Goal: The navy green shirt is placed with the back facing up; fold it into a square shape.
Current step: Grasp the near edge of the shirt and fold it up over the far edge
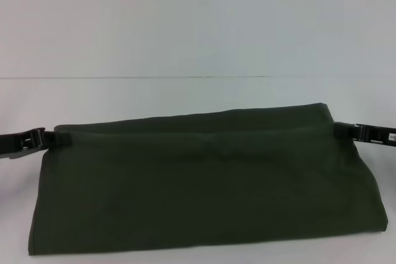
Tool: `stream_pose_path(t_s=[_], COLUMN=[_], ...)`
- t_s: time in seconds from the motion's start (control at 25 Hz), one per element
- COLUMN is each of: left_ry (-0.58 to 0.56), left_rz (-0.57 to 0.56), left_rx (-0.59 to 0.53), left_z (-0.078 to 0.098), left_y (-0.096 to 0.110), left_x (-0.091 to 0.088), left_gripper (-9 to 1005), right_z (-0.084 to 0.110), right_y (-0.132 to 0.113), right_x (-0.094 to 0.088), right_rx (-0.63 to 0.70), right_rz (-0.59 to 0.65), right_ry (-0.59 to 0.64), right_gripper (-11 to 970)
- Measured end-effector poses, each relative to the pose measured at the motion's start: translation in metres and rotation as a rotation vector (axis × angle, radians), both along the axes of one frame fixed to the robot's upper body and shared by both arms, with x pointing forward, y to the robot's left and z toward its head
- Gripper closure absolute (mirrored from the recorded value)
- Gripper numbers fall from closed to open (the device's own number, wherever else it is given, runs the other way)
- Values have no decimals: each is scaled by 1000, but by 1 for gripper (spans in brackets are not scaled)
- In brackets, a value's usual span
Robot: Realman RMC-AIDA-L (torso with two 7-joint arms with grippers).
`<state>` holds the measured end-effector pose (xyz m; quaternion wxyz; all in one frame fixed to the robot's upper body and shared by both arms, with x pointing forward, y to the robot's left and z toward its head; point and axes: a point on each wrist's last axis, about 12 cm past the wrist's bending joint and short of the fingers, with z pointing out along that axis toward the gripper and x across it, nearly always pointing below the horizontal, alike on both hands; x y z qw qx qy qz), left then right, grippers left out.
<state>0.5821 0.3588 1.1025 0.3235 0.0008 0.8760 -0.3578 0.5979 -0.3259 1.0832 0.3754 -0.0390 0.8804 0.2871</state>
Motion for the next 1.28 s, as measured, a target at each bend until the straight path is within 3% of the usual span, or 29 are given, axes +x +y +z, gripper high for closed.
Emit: stream_pose_path(t_s=[0.6, 1.28], left_ry=[-127, -168], left_rz=[130, 166], left_rx=[34, 179], left_z=[-5, -16], left_y=[-12, -45], left_x=[19, 39], left_gripper=[953, 952], right_z=[14, 4], right_y=[24, 38], right_x=[29, 46], right_rx=[31, -51], right_rz=[-82, -174], right_ry=[-113, -124], right_gripper=[912, 910])
